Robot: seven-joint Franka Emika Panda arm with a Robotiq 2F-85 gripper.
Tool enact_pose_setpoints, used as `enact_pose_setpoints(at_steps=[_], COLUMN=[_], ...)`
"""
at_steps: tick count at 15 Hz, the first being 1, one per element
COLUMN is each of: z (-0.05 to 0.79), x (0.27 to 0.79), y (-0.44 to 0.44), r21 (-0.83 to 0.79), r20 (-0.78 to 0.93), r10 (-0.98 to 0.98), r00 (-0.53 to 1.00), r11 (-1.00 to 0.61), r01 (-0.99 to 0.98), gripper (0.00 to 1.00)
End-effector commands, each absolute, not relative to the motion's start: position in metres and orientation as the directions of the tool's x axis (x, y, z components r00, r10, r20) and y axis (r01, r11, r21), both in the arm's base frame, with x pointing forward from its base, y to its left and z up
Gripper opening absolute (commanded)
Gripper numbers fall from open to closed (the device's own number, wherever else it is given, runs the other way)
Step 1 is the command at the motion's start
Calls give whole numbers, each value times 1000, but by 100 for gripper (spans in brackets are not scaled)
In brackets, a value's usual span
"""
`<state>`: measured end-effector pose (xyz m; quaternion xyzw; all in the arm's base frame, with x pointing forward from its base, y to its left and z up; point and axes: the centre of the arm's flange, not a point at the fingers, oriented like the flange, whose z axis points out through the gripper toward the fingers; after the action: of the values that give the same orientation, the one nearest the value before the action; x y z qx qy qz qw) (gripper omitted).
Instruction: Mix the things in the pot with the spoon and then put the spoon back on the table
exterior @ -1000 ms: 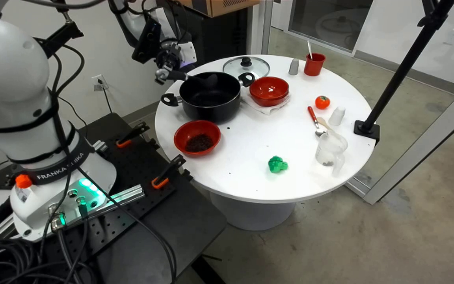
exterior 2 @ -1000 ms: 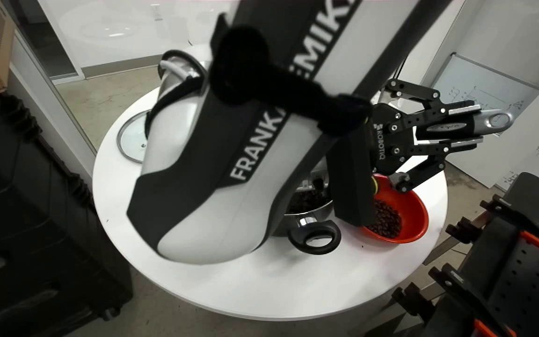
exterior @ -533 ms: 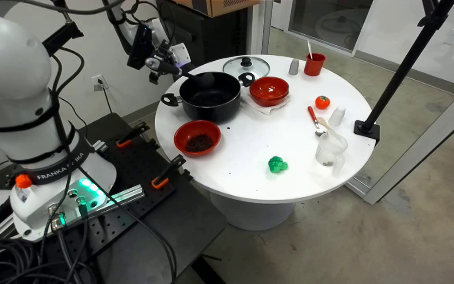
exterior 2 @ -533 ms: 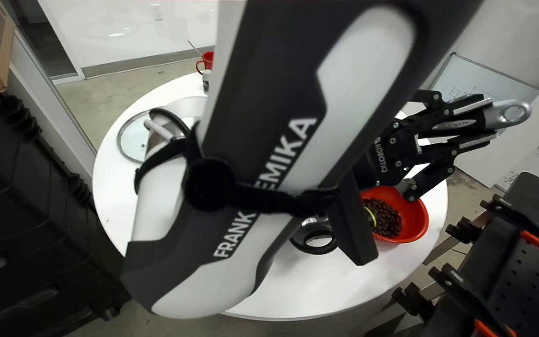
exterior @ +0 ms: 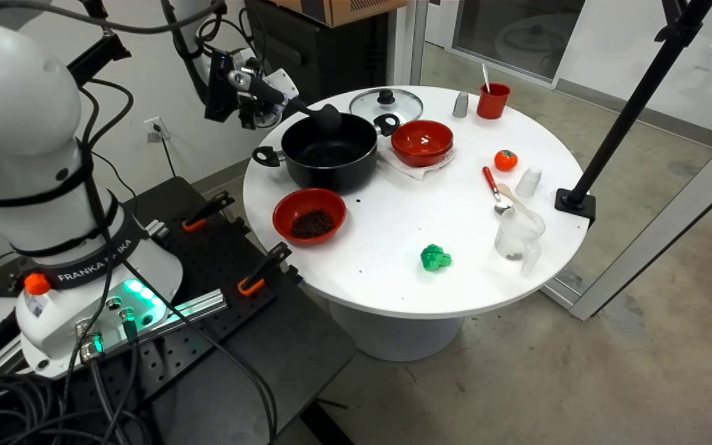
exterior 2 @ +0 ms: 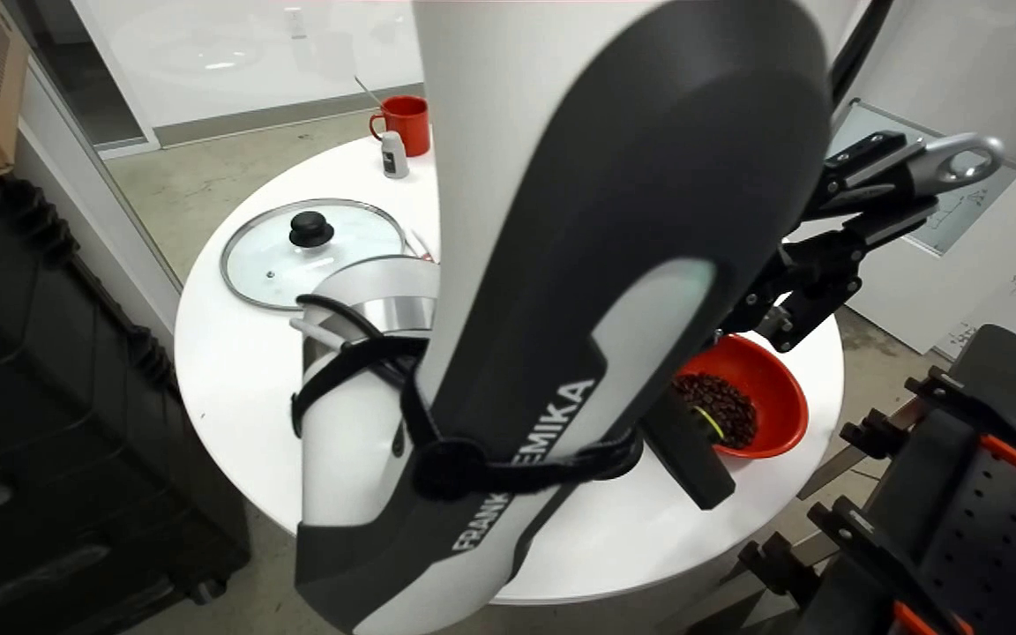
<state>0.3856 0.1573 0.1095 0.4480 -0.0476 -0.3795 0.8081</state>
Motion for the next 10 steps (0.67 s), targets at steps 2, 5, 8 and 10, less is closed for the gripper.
enact_pose_setpoints(at_steps=[2,5,8,10], z=[103,98,95,90], x=[392,395,395,393], y=[163,161,161,162], r21=[748,751,748,736], r20=[-226,-308,-410,-502], r10=[-647,-665,-648,-610], r00=[728,680,642,613], r11=[364,269,164,71], r01=[555,603,643,673], gripper=[8,8,8,8])
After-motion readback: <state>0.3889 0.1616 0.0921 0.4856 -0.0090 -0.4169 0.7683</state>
